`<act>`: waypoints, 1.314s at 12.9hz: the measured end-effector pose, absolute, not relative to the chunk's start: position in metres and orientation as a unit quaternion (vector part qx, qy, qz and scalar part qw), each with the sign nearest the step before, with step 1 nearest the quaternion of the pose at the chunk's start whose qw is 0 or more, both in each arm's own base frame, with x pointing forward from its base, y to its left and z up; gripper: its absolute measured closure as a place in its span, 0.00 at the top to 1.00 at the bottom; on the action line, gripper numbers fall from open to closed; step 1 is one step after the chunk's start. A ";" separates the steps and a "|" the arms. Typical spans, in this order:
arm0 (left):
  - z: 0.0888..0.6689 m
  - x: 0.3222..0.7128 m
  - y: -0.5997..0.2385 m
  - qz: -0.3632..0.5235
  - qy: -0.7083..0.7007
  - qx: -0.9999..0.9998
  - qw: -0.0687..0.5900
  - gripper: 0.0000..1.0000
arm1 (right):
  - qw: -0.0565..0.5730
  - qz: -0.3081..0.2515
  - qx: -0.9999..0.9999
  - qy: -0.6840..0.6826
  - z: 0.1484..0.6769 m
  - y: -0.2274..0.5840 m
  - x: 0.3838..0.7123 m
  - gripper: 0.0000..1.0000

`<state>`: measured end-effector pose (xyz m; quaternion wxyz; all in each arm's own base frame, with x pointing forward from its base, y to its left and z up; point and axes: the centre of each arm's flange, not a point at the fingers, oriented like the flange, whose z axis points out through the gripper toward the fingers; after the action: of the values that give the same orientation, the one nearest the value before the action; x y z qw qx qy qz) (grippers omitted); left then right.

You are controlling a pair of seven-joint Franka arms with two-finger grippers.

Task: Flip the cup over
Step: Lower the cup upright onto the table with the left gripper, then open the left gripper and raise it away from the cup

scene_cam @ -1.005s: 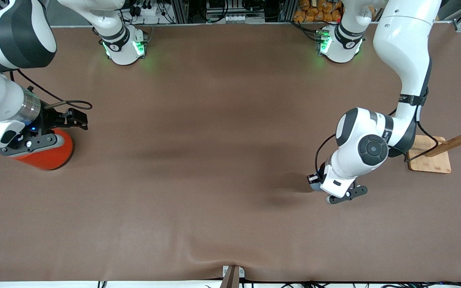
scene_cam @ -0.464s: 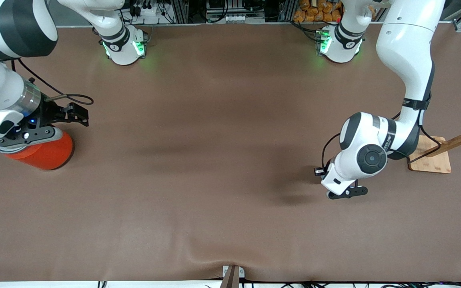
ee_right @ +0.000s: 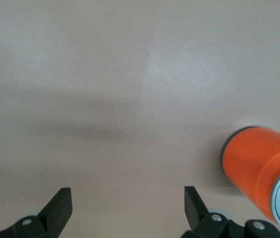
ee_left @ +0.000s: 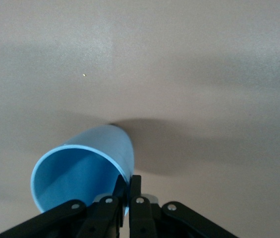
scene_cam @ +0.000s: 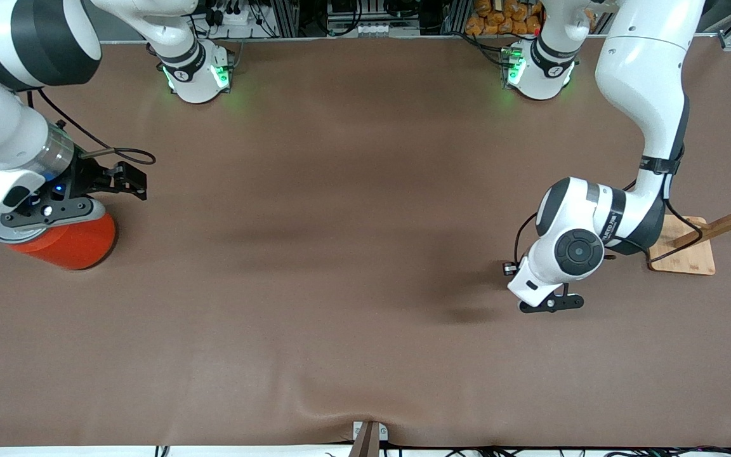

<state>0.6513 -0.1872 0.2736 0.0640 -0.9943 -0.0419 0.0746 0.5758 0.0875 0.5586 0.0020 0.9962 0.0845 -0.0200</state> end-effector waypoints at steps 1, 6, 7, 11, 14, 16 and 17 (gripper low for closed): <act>0.276 0.653 -0.186 0.072 -0.045 -0.994 0.063 0.22 | 0.002 -0.013 0.996 0.083 0.564 0.086 0.576 1.00; 0.367 0.668 -0.174 0.024 -0.066 -0.996 0.054 0.74 | 0.006 -0.014 0.998 0.062 0.597 0.065 0.570 1.00; 0.395 0.667 -0.172 0.014 -0.069 -0.996 0.053 0.85 | 0.007 -0.019 0.998 0.052 0.607 0.054 0.568 1.00; 0.493 0.653 -0.134 -0.033 -0.097 -0.994 0.046 1.00 | 0.009 -0.035 0.999 0.037 0.621 0.037 0.561 1.00; 0.553 0.638 -0.116 -0.072 -0.112 -0.990 0.039 1.00 | 0.010 -0.026 0.999 0.025 0.632 0.024 0.556 1.00; 0.583 0.622 -0.112 -0.079 -0.106 -0.990 0.041 1.00 | 0.010 -0.023 1.000 0.017 0.643 0.016 0.548 1.00; 0.593 0.615 -0.112 -0.077 -0.101 -0.991 0.042 1.00 | 0.010 -0.022 1.000 0.016 0.647 0.014 0.545 1.00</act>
<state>0.6148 -0.1117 0.5930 0.0419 -0.9911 -0.1010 -0.0765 0.5446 0.0139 0.6472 0.0102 0.9996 0.0156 -0.0217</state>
